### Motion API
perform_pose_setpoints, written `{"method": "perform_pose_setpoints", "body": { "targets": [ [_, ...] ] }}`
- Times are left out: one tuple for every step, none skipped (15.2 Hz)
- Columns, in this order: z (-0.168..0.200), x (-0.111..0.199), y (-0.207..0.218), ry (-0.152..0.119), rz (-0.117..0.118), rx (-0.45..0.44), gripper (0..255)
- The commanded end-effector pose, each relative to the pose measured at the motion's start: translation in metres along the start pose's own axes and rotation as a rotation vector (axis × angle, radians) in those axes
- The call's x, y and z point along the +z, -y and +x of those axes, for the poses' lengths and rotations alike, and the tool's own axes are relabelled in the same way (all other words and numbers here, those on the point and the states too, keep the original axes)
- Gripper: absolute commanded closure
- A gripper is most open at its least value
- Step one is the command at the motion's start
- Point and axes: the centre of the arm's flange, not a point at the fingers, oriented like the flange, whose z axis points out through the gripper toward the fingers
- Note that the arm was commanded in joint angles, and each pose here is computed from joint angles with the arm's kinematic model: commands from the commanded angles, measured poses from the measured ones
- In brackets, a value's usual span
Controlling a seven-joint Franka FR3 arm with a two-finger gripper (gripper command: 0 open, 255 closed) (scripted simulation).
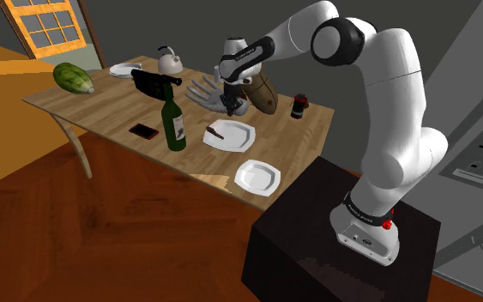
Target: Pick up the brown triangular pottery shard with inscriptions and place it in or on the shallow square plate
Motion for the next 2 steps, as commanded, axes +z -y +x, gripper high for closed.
{"method": "perform_pose_setpoints", "body": {
  "targets": [
    [0.0244,-0.0072,-0.0104,0.000,0.000,-0.001,255],
    [0.0246,-0.0020,-0.0104,0.000,0.000,-0.001,255]
  ]
}}
